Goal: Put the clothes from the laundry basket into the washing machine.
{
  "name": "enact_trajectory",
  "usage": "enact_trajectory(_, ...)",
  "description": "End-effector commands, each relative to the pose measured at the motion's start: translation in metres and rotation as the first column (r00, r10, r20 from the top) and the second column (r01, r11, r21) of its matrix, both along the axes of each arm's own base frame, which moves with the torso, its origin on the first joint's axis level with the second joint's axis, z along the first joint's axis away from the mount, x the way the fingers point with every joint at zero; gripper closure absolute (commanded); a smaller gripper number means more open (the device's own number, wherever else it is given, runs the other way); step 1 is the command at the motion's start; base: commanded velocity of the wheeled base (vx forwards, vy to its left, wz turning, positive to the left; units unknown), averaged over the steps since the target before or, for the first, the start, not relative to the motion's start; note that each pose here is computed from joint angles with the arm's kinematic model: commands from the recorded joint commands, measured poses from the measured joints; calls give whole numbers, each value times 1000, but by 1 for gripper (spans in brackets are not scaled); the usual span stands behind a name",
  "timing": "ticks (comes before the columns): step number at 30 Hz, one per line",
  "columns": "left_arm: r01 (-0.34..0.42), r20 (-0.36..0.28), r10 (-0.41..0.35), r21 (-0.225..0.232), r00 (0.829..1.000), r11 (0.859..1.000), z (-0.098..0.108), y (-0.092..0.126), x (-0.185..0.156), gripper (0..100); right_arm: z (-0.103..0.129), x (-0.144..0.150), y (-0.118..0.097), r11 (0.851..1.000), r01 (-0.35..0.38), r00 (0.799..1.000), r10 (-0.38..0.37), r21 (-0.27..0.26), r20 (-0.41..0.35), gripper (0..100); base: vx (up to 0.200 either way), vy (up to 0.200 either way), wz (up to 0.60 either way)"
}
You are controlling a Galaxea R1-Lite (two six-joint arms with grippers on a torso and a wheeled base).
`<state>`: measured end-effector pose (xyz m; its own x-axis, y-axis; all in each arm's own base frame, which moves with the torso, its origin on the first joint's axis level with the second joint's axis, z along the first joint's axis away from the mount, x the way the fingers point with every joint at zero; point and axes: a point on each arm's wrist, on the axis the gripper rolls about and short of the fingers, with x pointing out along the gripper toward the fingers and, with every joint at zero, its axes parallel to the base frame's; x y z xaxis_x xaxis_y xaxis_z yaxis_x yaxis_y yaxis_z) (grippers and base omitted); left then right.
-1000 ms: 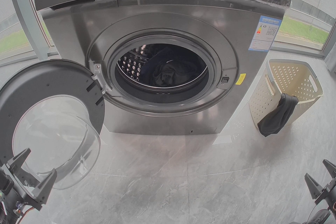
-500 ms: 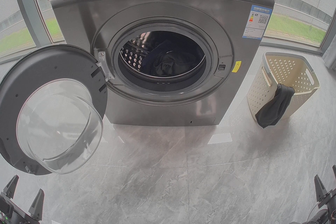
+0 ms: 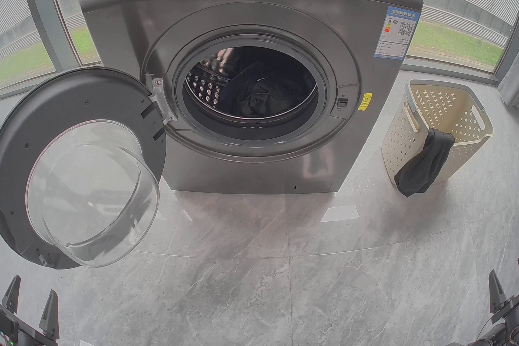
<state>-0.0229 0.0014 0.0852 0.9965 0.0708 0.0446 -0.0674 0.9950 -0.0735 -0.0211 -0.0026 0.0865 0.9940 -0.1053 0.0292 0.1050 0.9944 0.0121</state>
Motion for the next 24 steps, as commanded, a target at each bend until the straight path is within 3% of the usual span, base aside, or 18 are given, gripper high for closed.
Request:
enact_trajectory(1,3,-10,-3,11,1000,1000,-6,0,0,0,-6,-1,0,999,-2,1000,2,32,9,0,0,0,0)
enact_trajectory(2,34,-48,-31,53,998,998,-9,-1,0,0,-10,-1,1,999,-41,999,42,28,-25,0,0,0,0)
enact_trajectory(4,72,-60,-67,82,996,994,-10,-1,0,0,-11,-1,2,995,-101,994,101,4,-52,0,0,0,0)
enact_trajectory(7,71,-54,-68,61,996,996,-10,-1,0,0,-11,-2,2,995,-98,994,98,3,-44,0,0,0,0)
enact_trajectory(15,69,-52,-66,58,996,996,-9,-1,0,0,-10,-2,2,995,-96,994,96,-3,-45,0,0,0,0)
enact_trajectory(24,65,-50,-63,38,997,997,-9,-1,0,0,-10,-2,2,995,-96,994,96,-1,-45,0,0,-200,0)
